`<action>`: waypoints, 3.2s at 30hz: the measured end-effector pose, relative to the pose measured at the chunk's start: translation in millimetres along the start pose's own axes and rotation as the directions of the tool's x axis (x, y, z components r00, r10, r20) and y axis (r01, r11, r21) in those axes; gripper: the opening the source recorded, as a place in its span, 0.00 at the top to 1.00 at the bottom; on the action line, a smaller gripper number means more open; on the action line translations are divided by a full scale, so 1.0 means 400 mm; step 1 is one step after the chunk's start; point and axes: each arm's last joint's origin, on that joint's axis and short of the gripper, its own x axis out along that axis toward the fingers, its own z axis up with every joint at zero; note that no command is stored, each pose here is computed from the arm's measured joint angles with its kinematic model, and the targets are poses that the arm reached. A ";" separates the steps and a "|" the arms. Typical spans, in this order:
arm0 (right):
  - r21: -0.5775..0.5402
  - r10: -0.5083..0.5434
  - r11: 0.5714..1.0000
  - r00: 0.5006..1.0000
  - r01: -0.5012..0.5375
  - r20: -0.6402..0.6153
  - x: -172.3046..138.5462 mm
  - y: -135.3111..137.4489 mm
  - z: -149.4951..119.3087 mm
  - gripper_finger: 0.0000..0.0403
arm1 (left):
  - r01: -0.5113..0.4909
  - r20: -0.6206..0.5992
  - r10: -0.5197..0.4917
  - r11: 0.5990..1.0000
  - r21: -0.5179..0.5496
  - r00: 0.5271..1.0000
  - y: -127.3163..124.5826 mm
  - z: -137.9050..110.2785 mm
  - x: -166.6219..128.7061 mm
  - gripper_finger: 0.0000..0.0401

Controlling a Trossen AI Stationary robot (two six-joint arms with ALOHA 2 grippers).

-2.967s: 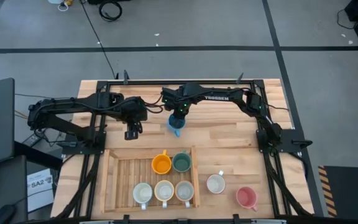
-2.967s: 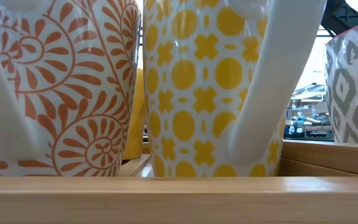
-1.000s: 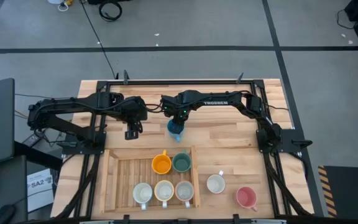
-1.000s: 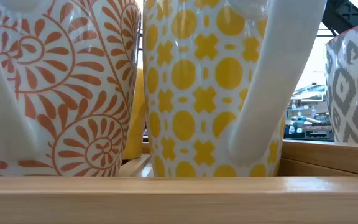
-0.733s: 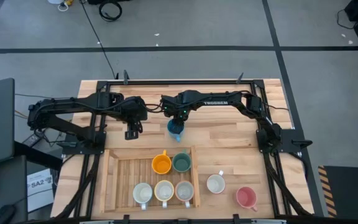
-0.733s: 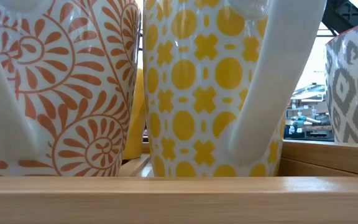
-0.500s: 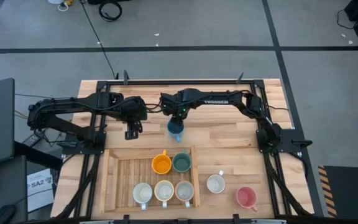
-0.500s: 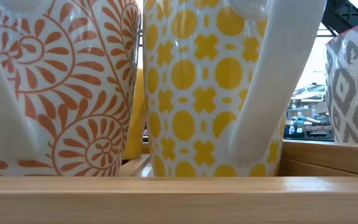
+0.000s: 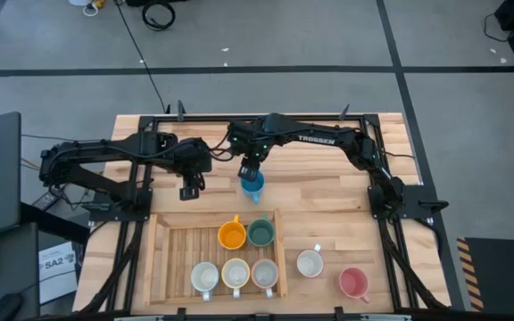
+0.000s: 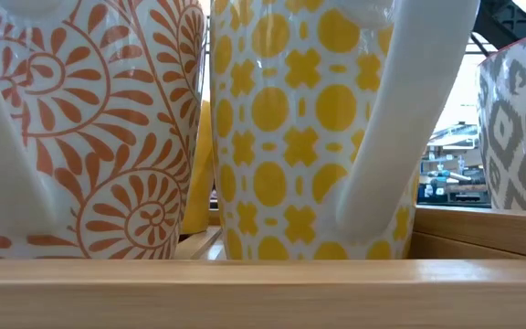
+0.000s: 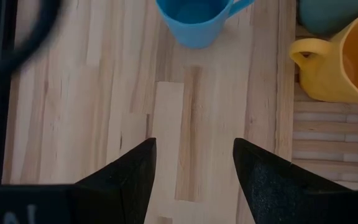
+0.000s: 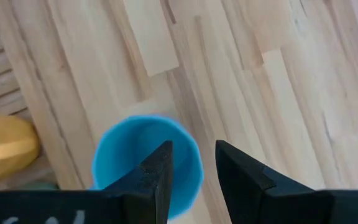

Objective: Place coffee mugs
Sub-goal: Put the blue mug on the shelf

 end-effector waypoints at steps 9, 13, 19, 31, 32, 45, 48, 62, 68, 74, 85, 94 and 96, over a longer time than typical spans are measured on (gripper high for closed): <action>-0.054 -0.005 0.999 0.998 0.001 -0.070 -0.073 0.041 -0.019 0.69 | 0.002 0.026 -0.002 1.000 0.001 1.000 0.000 0.006 0.000 0.45; -0.096 -0.028 0.995 0.989 0.015 -0.143 -0.092 0.063 -0.045 0.69 | 0.001 0.046 -0.001 1.000 -0.001 0.999 0.000 0.011 0.000 0.45; -0.105 -0.174 0.981 0.979 0.163 -0.104 -0.158 0.064 -0.066 0.69 | 0.001 0.102 0.000 1.000 -0.006 0.995 -0.006 0.025 -0.002 0.45; 0.020 -0.267 0.964 0.960 0.267 0.084 -0.390 0.039 -0.142 0.69 | 0.020 0.177 -0.021 1.000 0.007 0.984 -0.033 0.043 -0.007 0.45; 0.034 -0.281 0.960 0.953 0.279 0.110 -0.415 0.036 -0.151 0.69 | 0.022 0.177 -0.024 1.000 0.011 0.984 -0.035 0.043 -0.007 0.45; 0.194 -0.454 0.887 0.864 0.418 0.216 -0.529 0.061 -0.306 0.69 | 0.021 0.308 -0.020 1.000 0.000 0.951 -0.036 0.075 -0.015 0.45; 0.212 -0.451 0.886 0.871 0.411 0.195 -0.499 0.071 -0.344 0.69 | 0.020 0.358 -0.018 1.000 -0.004 0.934 -0.036 0.089 -0.017 0.45; 0.130 -0.224 0.971 0.952 0.199 0.211 -0.318 0.085 -0.425 0.69 | -0.035 0.393 0.060 0.997 -0.068 0.918 0.027 0.156 0.077 0.45; 0.086 -0.141 0.988 0.973 0.127 0.185 -0.249 0.090 -0.437 0.69 | -0.063 0.288 0.095 0.991 -0.120 0.953 0.077 0.166 0.175 0.45; 0.079 -0.146 0.988 0.978 0.136 0.150 -0.213 0.087 -0.450 0.69 | -0.023 0.218 0.051 0.991 -0.132 0.975 0.098 0.167 0.245 0.45; 0.082 -0.141 0.988 0.976 0.128 0.165 -0.207 0.088 -0.448 0.69 | 0.005 0.123 0.011 0.991 -0.132 0.992 0.097 0.168 0.348 0.45; 0.082 -0.140 0.988 0.976 0.128 0.169 -0.207 0.089 -0.447 0.69 | 0.011 0.060 -0.004 0.992 -0.128 0.998 0.092 0.163 0.411 0.45; 0.082 -0.140 0.988 0.976 0.128 0.169 -0.207 0.089 -0.447 0.69 | 0.011 0.067 -0.002 0.992 -0.126 0.998 0.092 0.165 0.410 0.45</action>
